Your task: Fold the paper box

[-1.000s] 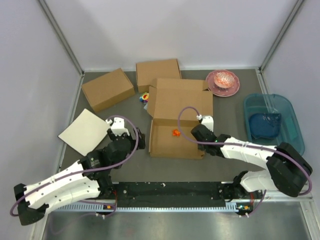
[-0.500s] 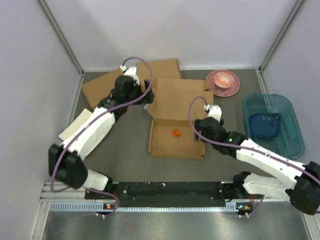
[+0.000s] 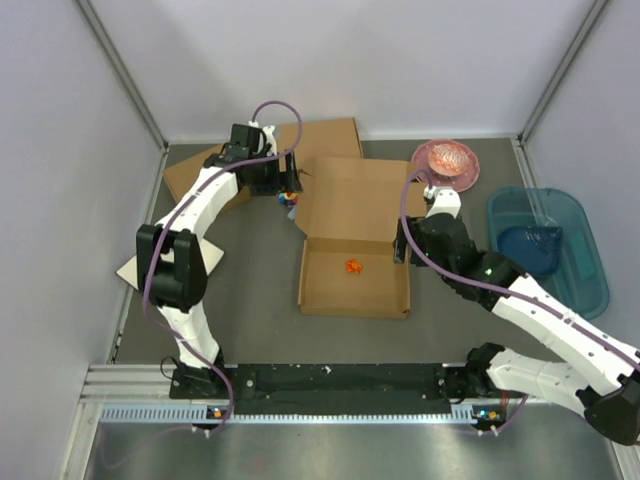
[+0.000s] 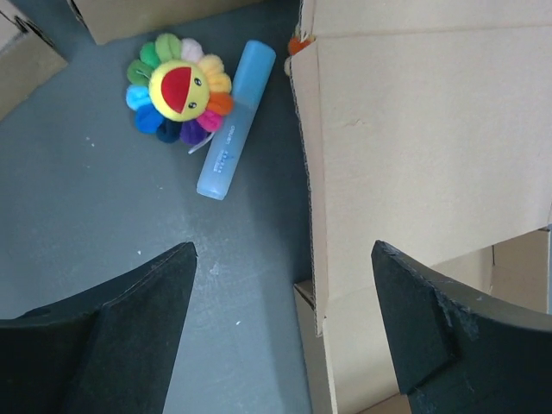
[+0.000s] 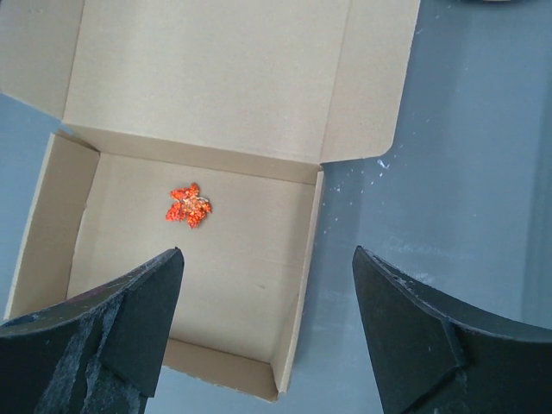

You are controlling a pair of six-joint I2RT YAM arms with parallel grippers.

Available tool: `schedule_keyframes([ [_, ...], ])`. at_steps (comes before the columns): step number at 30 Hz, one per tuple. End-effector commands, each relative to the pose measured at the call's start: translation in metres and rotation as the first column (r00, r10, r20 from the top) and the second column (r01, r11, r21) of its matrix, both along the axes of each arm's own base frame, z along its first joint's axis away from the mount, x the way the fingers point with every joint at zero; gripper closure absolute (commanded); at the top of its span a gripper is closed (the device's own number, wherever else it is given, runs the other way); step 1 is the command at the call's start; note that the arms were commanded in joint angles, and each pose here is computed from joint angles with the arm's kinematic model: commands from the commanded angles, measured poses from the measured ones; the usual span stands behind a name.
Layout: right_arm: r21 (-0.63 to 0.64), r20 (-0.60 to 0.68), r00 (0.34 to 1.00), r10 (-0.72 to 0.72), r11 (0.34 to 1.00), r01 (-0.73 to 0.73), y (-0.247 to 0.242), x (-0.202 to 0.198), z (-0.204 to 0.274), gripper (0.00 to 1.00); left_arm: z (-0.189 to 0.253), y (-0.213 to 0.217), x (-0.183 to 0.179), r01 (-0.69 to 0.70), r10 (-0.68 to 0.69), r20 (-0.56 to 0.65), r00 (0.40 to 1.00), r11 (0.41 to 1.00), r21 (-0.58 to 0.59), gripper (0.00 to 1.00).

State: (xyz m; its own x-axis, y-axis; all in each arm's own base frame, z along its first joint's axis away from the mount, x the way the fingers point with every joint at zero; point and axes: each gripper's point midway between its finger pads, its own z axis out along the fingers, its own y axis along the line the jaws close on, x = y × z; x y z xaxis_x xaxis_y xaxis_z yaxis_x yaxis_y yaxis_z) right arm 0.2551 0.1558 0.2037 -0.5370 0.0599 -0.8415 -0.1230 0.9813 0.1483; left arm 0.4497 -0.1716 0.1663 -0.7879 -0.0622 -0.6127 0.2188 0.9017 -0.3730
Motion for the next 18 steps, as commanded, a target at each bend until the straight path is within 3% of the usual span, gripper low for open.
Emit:
schedule_keyframes([
  [1,0.048,0.040,0.999,0.020,0.999,-0.022,0.002,0.005,0.029,0.20,0.003,-0.014,0.000,0.090,-0.092,-0.013,0.996,0.994,-0.068,0.13],
  [10,0.081,0.046,0.998,0.031,0.996,-0.035,0.003,0.003,0.037,0.21,-0.013,-0.029,0.015,0.127,-0.134,-0.054,0.990,0.986,-0.112,0.19],
  [18,0.093,0.066,0.997,0.027,0.995,-0.033,-0.003,-0.003,0.047,0.21,-0.036,-0.037,0.015,0.152,-0.163,-0.097,0.982,0.982,-0.112,0.48],
])
